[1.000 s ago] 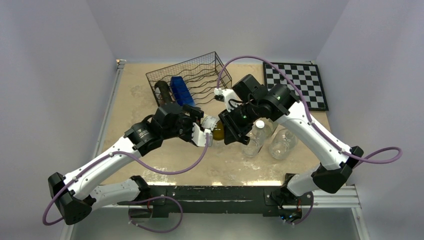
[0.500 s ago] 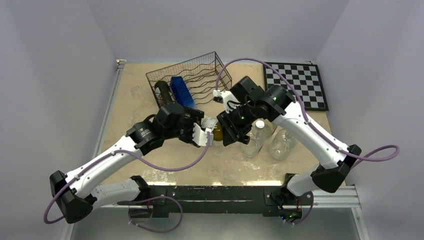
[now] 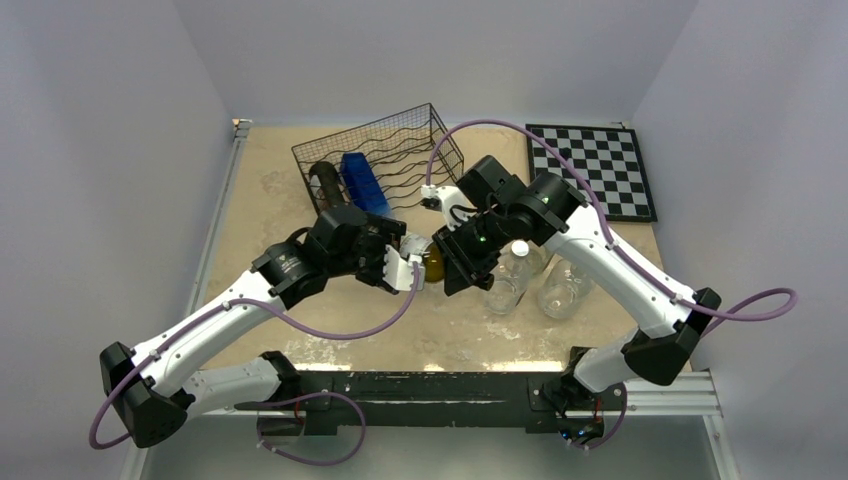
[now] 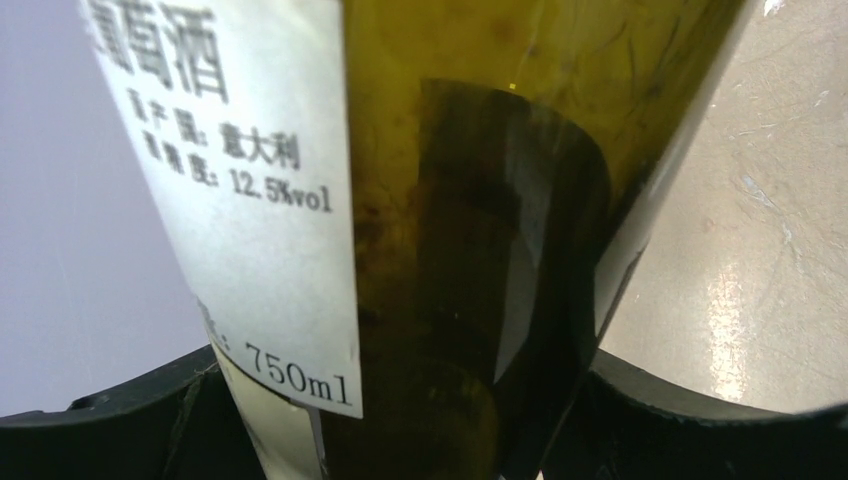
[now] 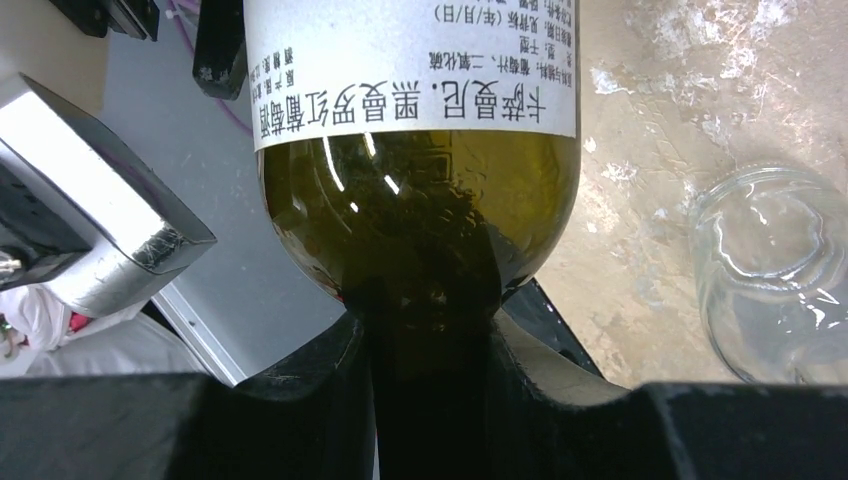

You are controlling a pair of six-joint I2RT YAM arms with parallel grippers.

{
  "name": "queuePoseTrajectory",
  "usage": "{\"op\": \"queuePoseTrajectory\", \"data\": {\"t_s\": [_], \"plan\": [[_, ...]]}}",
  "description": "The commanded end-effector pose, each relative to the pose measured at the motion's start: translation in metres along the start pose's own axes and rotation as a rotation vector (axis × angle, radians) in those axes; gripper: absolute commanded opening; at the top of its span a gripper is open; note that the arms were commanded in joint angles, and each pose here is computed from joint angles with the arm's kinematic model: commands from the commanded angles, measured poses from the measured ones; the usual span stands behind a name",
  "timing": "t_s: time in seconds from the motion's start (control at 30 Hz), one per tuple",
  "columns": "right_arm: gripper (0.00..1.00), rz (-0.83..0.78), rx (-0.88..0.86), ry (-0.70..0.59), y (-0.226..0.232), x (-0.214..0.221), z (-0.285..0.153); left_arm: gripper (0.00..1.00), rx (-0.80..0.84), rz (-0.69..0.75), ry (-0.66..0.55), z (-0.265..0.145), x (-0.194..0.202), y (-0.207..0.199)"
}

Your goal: Put the wine bottle on the wine rack

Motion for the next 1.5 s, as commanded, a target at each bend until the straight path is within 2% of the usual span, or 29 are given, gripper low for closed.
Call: {"op": "queuePoseTrajectory", "data": {"t_s": [0.0, 0.07, 0.1, 0.13, 0.17, 0.33, 0.43, 0.53, 0.73, 1.03, 1.47], "plan": [[0.0, -0.004, 0.04, -0.122, 0.001, -0.011, -0.009, 0.38, -0.258, -0.071, -0.177, -0.029, -0.034, 0.046], [0.0, -0.002, 0.076, -0.177, 0.0, -0.014, -0.016, 0.6, -0.268, -0.071, -0.18, -0.029, -0.032, 0.043], [0.0, -0.001, 0.089, -0.202, 0.001, -0.015, -0.019, 0.85, -0.272, -0.071, -0.18, -0.03, -0.03, 0.041], [0.0, 0.004, 0.123, -0.231, -0.001, -0.017, -0.023, 0.98, -0.27, -0.071, -0.179, -0.03, -0.029, 0.039], [0.0, 0.012, 0.14, -0.257, -0.001, -0.018, -0.027, 0.99, -0.268, -0.073, -0.174, -0.031, -0.028, 0.037], [0.0, 0.066, 0.24, -0.434, -0.004, -0.026, -0.046, 0.99, -0.244, -0.128, -0.128, -0.034, -0.017, 0.023], [0.0, 0.084, 0.259, -0.477, -0.007, -0.027, -0.045, 0.99, -0.254, -0.171, -0.128, -0.038, -0.011, 0.013], [0.0, 0.102, 0.284, -0.445, -0.013, -0.026, -0.034, 0.99, -0.361, -0.295, -0.145, -0.043, -0.006, 0.01], [0.0, 0.134, 0.3, -0.386, -0.027, -0.017, -0.002, 0.99, -0.595, -0.679, -0.167, -0.063, -0.001, 0.016], [0.0, 0.163, 0.355, -0.294, -0.044, -0.013, 0.033, 0.99, -0.604, -1.083, -0.137, -0.069, -0.001, 0.013], [0.0, 0.185, 0.466, -0.217, -0.071, -0.039, 0.081, 0.99, -0.6, -1.143, -0.141, -0.079, 0.0, 0.01]]}}
Point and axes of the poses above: each gripper's point midway between its finger pads, its own z axis out along the fingers, its own y axis along the line the jaws close on, x = y × z, the point moved 8 cm from there along -z, back along the fingers, and after that the axes turned 5 degrees about -z, right-handed, at the moved point
